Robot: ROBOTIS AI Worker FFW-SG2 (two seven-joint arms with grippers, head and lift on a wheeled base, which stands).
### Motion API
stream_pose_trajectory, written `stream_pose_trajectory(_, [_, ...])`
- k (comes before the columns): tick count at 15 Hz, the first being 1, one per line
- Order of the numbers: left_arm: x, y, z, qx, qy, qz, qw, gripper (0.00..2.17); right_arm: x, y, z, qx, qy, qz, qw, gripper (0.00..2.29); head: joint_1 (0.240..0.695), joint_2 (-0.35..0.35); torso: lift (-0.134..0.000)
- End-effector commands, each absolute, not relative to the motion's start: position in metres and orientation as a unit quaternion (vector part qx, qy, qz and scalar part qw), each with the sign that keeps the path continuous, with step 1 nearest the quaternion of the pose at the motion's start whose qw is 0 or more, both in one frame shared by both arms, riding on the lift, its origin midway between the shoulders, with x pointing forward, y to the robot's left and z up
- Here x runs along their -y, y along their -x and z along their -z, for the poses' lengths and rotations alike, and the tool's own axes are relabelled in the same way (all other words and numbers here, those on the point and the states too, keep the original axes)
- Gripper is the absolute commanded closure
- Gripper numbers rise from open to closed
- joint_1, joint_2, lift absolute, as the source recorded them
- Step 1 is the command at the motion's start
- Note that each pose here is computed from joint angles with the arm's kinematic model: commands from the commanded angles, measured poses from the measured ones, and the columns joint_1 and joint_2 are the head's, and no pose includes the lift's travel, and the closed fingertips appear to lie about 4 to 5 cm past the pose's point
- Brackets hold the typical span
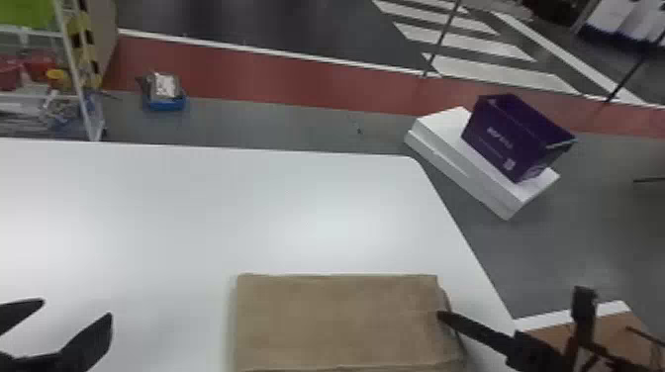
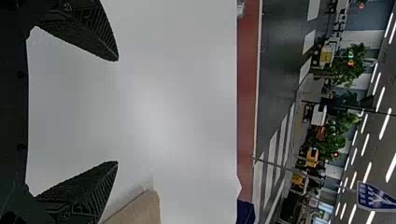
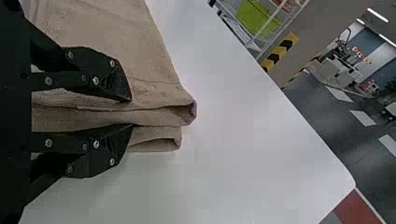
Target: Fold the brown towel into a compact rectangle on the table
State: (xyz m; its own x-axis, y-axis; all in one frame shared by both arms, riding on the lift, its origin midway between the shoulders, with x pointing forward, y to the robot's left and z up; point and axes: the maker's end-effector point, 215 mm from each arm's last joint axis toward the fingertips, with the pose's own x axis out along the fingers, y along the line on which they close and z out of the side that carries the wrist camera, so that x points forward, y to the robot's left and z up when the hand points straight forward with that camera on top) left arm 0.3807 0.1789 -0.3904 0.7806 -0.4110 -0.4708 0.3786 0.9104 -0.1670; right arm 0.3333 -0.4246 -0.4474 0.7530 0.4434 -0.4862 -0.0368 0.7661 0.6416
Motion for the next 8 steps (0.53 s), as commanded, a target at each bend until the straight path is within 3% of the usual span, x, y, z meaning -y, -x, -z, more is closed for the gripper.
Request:
stream_pose_trajectory(1, [-0.179,-0.382,0.388,-0.254,0.033,0.209,0.944,0.1,0.429,-0.341,0.424,-0.284,-0.319,-0.146,0.892,0.01,0.695,-0.35,-0.123])
stream_pose_trajectory(4, [-0.178,-0.382,0.385,-0.251,0.036,0.211,0.944,0.1,0.441,-0.346,0.397,-0.238,-0.312,-0.14,0.909,0.03,0.695,-0.35,-0.123])
stream_pose_trajectory(8, [-0.16,-0.381,0.372,-0.238,0.057,0.233,0.941,0.1,0.45,-0.345,0.401,-0.246,-0.304,-0.123,0.912,0.05,0.695,-0.35,-0.123])
